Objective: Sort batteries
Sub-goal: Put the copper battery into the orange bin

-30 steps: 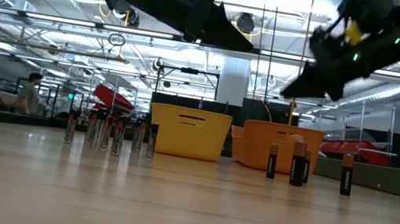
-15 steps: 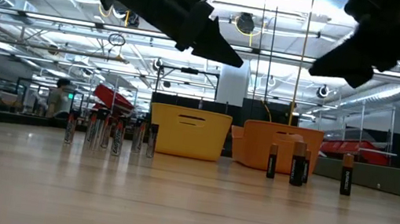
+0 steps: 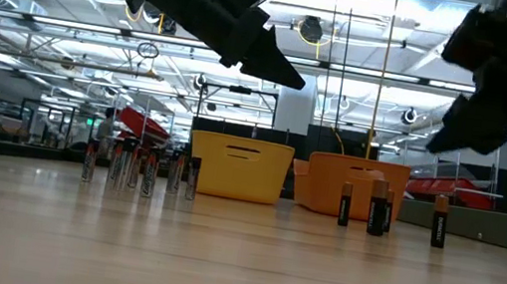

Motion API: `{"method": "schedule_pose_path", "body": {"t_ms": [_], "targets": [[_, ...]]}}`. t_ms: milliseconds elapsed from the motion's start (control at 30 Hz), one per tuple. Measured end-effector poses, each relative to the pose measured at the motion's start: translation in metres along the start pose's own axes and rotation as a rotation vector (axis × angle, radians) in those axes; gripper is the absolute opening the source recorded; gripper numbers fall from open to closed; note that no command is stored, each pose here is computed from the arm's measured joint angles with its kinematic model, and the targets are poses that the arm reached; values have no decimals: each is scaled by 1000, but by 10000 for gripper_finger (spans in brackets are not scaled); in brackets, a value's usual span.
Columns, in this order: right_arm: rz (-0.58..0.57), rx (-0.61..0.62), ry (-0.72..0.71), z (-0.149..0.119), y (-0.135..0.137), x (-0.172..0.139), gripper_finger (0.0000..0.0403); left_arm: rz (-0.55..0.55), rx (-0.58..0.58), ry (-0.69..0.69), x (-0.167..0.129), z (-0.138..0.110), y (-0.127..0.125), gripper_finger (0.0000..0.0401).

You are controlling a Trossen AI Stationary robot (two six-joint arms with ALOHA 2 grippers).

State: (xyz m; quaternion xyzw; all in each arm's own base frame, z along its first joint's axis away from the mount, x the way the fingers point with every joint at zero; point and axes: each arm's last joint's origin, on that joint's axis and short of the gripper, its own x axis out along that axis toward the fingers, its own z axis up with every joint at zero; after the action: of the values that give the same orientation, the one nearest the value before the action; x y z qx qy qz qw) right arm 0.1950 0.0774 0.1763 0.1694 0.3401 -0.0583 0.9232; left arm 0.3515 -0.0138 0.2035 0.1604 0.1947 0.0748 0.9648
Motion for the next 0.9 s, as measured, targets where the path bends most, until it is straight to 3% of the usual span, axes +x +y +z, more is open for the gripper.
{"method": "schedule_pose_path", "body": {"t_ms": [167,567,900], "targets": [[-37,24,51,-12,7,13,129,1,0,0,0,0,0,191],[-212,-106,68,-16,37,37,130,6,-2,0,0,0,2,191],[-282,-70,56,-34,42,41,130,5,3,6,1,-1,2,191]]}}
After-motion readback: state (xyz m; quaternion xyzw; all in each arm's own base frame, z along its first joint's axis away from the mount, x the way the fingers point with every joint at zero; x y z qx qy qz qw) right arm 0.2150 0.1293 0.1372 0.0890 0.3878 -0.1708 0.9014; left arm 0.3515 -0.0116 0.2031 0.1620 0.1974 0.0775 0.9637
